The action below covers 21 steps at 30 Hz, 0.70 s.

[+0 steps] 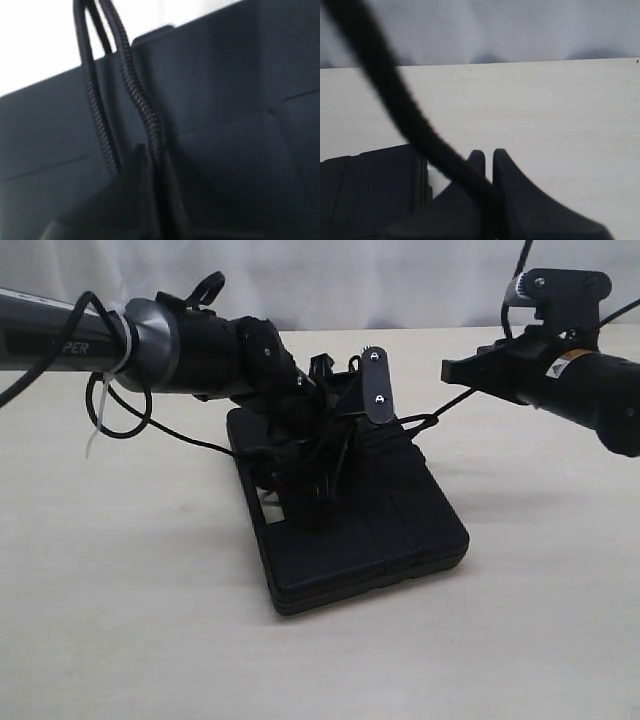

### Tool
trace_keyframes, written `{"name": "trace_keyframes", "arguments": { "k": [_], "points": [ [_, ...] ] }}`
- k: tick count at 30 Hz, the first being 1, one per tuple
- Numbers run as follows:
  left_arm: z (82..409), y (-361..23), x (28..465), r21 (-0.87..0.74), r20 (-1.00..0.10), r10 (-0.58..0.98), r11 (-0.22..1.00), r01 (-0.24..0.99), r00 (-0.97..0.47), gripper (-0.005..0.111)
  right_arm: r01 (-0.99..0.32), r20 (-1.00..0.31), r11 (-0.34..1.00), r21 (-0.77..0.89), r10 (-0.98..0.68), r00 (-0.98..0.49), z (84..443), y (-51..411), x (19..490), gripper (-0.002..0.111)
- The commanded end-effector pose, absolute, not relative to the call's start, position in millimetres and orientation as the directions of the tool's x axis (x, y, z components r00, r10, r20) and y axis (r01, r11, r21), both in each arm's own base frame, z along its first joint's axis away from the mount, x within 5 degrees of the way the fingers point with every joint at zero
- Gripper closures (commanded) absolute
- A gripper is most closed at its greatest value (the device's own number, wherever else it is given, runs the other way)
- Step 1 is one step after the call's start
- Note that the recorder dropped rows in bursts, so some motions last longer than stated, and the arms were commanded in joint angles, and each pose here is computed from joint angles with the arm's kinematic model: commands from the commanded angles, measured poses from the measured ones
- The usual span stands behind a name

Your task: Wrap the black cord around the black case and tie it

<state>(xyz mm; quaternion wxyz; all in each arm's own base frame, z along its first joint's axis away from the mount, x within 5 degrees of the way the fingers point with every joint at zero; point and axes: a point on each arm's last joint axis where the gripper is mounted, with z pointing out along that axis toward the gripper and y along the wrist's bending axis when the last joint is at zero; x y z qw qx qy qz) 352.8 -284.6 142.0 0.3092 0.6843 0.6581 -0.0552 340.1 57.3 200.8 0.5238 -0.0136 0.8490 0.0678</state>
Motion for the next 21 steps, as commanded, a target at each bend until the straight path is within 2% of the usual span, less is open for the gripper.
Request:
{"name": "trace_keyframes", "arguments": {
  "k": [1, 9, 15, 21],
  "points": [
    [136.8, -275.7, 355.5, 0.346, -0.436, 0.896, 0.076, 0.935, 0.089, 0.107, -0.084, -0.913, 0.99, 0.109, 0.067, -0.402, 216.3, 52.1, 338.3, 0.104],
    [134.5, -268.5, 355.5, 0.294, -0.425, 0.904, 0.078, 0.953, 0.057, 0.107, -0.01, -0.914, 0.995, 0.097, 0.085, -0.396, 209.6, 25.2, 335.1, 0.104],
    [133.4, -265.8, 355.5, 0.3, -0.394, 0.916, 0.048, 0.953, 0.078, 0.107, 0.092, -0.883, 0.991, 0.097, 0.128, -0.452, 179.5, -4.9, 341.9, 0.104],
    [132.1, -256.6, 358.6, 0.269, -0.383, 0.922, 0.057, 0.961, 0.053, 0.107, 0.107, -0.863, 0.99, 0.089, 0.13, -0.489, 152.8, -8.5, 349.0, 0.104]
  ]
}}
